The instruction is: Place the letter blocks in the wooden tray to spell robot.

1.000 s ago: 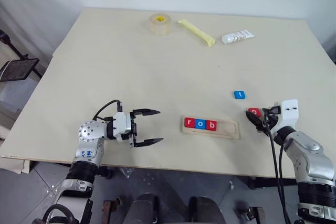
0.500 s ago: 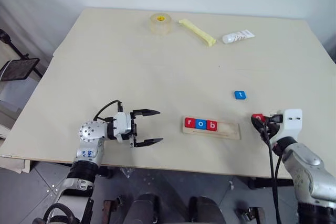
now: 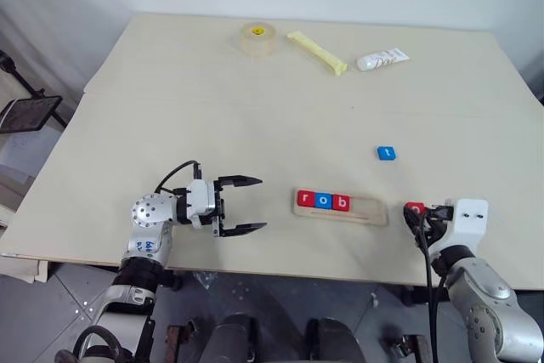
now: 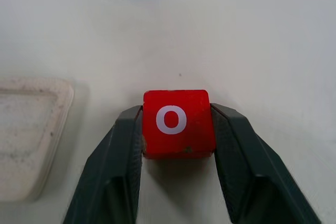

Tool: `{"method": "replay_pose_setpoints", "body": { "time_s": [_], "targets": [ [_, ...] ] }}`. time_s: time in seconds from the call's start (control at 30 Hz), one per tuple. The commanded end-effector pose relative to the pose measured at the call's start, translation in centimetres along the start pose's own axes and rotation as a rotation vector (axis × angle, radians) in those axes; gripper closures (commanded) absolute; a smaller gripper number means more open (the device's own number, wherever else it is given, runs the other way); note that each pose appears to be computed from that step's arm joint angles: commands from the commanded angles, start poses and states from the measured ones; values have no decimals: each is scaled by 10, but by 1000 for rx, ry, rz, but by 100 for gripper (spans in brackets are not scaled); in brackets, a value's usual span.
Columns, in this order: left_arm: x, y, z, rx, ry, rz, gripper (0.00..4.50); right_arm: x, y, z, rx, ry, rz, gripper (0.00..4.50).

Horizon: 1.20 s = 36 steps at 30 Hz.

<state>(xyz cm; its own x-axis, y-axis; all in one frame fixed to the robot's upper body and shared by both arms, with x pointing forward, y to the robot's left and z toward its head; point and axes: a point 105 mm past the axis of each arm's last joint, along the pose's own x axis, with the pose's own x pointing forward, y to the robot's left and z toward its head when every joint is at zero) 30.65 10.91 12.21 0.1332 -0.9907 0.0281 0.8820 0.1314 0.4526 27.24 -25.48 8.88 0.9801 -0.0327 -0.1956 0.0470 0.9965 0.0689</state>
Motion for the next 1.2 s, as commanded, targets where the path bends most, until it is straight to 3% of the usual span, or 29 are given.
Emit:
{"method": "replay_pose_setpoints", "body": {
  "time_s": [0.03,0.17,0.4,0.6,0.87,1.2],
  "targets": [
    [0,2,5,22,-8,-1,0,-5,-8,16,-35,-55,5,133],
    [-1,0,6,21,-6,2,0,-13,-7,23,-131,-30,95,3],
    [0,-1,4,15,-6,5,0,-31,0,34,-454,138,504,3],
    [4,0,4,16,-15,12,0,-23,-20,43,-763,325,779,3],
    [4,-6,7,22,-15,28,0,19,-33,44,-959,414,915,3],
    [-7,-12,8,17,15,70,0,36,-33,40,-986,469,990,3]
  ]
}}
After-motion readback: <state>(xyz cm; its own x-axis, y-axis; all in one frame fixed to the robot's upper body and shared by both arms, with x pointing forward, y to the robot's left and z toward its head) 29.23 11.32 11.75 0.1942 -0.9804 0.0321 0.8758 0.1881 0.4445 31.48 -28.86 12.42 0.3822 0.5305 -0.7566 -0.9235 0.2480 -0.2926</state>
